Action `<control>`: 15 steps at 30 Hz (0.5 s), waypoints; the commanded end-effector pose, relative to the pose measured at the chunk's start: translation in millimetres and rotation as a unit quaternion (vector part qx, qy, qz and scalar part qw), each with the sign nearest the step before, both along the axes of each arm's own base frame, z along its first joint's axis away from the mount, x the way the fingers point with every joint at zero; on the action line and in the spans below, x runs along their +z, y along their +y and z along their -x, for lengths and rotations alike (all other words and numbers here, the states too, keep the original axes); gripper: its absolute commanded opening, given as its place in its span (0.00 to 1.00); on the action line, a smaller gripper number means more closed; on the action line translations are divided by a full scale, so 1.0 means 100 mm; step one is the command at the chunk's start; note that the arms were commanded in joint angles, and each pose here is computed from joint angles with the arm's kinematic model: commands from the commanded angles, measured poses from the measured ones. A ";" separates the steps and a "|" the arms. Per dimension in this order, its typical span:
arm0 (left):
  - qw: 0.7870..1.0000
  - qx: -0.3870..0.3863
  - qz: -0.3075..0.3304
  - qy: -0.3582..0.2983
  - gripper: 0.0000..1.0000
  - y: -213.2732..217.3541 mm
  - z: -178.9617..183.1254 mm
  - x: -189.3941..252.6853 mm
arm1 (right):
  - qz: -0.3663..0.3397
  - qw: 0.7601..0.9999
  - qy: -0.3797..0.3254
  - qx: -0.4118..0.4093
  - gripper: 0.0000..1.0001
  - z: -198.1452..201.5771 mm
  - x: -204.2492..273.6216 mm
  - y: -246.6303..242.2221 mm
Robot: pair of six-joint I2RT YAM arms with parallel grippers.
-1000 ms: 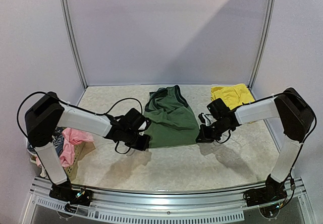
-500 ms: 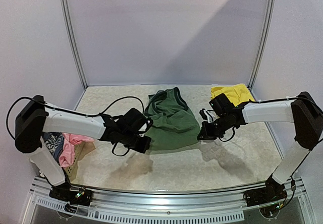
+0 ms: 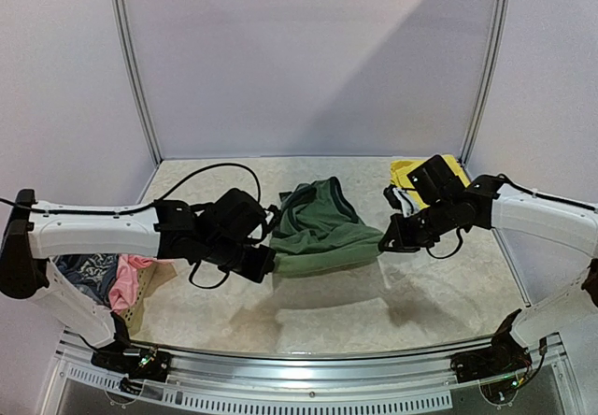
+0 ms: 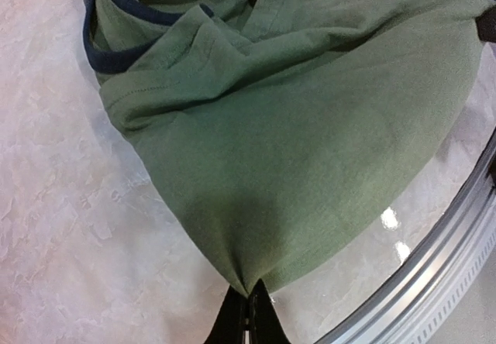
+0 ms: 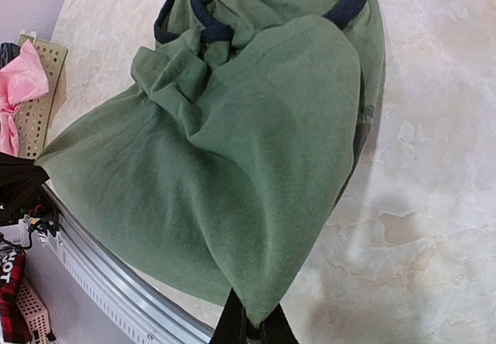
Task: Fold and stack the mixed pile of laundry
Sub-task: Fold the 2/3-rectangle-folded tank top at the center of the board.
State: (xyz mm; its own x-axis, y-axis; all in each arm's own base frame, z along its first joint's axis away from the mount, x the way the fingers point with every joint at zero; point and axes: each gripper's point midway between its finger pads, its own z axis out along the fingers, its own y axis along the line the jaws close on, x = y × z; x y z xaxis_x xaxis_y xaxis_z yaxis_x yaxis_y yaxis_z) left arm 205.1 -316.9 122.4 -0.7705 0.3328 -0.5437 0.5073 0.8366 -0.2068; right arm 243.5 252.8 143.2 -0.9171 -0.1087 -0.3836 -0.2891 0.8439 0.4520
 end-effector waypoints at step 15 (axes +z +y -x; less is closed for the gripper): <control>0.999 0.013 -0.030 -0.027 0.00 -0.02 -0.32 0.59 | 0.144 0.984 -0.066 -0.083 0.00 -0.49 0.66 -0.33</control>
State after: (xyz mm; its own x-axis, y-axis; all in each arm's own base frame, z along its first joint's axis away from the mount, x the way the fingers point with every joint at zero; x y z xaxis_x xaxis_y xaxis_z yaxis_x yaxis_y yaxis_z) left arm 221.9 -331.5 197.2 -0.7285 0.3041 -0.6138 0.5111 0.8379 -0.1915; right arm 275.9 237.0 224.5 -0.8675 -0.0617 -0.4937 -0.2432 0.9182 0.3126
